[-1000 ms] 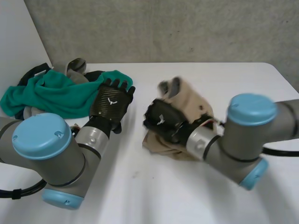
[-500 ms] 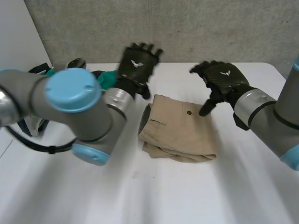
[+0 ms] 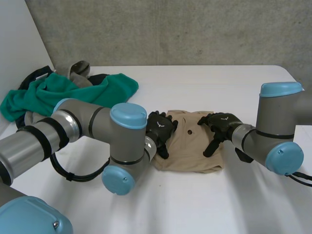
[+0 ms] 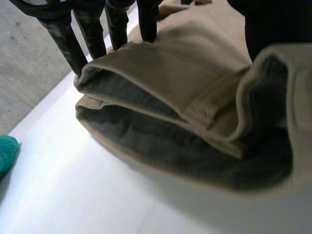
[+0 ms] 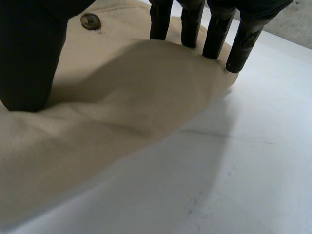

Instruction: Fold the laundry.

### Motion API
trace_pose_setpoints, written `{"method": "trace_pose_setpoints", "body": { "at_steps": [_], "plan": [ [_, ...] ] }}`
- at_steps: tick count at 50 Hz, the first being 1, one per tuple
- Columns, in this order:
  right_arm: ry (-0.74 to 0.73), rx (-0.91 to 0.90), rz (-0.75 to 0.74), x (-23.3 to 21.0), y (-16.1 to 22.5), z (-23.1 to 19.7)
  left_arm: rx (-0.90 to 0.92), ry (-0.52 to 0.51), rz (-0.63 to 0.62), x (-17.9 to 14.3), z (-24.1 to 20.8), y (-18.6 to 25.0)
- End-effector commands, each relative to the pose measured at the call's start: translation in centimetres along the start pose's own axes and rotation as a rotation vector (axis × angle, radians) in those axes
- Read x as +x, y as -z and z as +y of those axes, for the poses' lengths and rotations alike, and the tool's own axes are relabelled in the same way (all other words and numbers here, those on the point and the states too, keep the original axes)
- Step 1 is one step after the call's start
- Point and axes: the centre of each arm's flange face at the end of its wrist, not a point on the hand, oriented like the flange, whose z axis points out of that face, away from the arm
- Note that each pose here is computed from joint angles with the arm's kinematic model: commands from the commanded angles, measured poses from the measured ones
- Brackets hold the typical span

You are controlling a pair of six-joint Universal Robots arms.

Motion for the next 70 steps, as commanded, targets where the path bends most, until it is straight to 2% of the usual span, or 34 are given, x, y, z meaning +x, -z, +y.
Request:
{"method": "trace_pose_setpoints", "body": {
  "at_steps": [1,7,14,20,27,36,54,66,70],
  "plan": [
    [0.098,0.040,0.059,0.5,1.7,-1.8,0.045,-0.002,-0.015,-1.0,-2.2,1.1],
    [0.030,0.155,0.107,1.0,4.3,-4.2,0.176,0.095,-0.061,-3.7,-7.5,4.0],
    [-0.139,0.253,0.166,2.1,7.9,-4.2,0.298,0.177,-0.086,-7.3,-11.5,7.8],
    [-0.270,0.169,0.201,3.6,9.3,-0.7,0.382,0.164,0.053,-7.4,-13.3,11.6],
    [-0.323,0.087,0.132,1.7,9.7,3.2,0.340,0.186,0.151,-7.0,-11.8,13.0],
    [-0.351,0.095,0.038,-0.5,7.4,4.3,0.299,0.203,0.175,-6.3,-10.6,13.0],
    [-0.317,0.153,-0.007,-1.7,2.0,3.8,0.301,0.202,0.187,-5.8,-10.6,13.1],
    [-0.292,0.266,0.035,0.4,-1.0,0.7,0.301,0.202,0.187,-5.8,-10.6,13.0],
    [-0.294,0.326,0.095,3.9,-2.5,-0.8,0.301,0.202,0.187,-5.8,-10.6,13.0]
  ]
}}
